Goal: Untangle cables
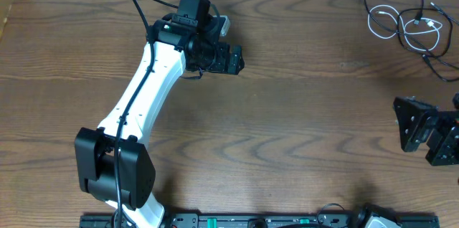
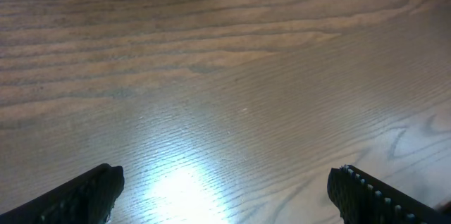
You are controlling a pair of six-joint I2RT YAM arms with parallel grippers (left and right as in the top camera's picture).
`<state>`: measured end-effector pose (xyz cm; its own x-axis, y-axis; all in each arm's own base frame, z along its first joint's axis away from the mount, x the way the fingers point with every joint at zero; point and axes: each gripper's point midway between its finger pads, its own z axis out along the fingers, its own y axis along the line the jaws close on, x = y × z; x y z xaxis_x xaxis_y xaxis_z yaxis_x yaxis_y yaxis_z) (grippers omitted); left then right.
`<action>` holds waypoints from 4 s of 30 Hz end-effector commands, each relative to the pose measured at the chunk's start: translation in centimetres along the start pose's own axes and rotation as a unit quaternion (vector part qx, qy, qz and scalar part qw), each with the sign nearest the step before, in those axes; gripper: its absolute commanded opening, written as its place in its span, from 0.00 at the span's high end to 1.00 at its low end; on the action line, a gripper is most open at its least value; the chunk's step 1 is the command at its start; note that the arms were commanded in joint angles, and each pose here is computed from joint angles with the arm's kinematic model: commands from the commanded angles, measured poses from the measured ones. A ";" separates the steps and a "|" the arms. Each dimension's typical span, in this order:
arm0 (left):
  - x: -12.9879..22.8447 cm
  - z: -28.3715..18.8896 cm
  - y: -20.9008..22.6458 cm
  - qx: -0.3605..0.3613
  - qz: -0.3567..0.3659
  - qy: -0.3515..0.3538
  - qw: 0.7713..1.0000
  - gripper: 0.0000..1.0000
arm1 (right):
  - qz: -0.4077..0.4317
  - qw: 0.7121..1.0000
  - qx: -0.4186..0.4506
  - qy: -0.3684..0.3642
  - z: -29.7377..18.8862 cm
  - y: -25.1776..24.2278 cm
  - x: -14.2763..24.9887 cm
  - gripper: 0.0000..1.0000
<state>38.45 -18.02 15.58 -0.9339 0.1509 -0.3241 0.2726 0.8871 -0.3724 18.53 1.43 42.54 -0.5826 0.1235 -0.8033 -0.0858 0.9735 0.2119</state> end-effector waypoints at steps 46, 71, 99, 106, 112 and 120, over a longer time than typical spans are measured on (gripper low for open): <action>-0.1 -0.9 -0.1 -0.002 0.011 -0.010 1.000 0.02 | -0.175 0.950 0.002 -0.259 20.0 -3.8 18.4 0.01; 0.0 -0.9 -0.1 -0.003 0.010 -0.008 1.000 0.02 | -0.178 0.949 -0.007 -0.259 20.0 -3.3 18.5 0.01; 3.8 -16.5 4.5 -0.181 0.095 -0.380 0.902 0.02 | -0.178 0.949 -0.007 -0.259 20.0 -3.3 18.5 0.01; 8.8 -17.1 7.3 -0.202 0.078 -0.461 0.861 0.02 | -0.178 0.949 -0.007 -0.259 20.0 -3.3 18.5 0.01; 11.8 -16.0 9.3 -0.219 0.069 -0.506 0.832 0.02 | -0.178 0.949 -0.007 -0.259 20.0 -3.3 18.5 0.01; 14.0 -13.7 11.0 -0.229 0.072 -0.555 0.797 0.02 | -0.178 0.949 -0.007 -0.259 20.0 -3.3 18.5 0.01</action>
<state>25.44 -0.16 19.55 -0.0821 -0.0052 -0.9966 0.0056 1.0000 -0.0057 24.24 4.35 15.94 -0.0390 -0.1320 -0.9905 -0.2171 0.9687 -0.1205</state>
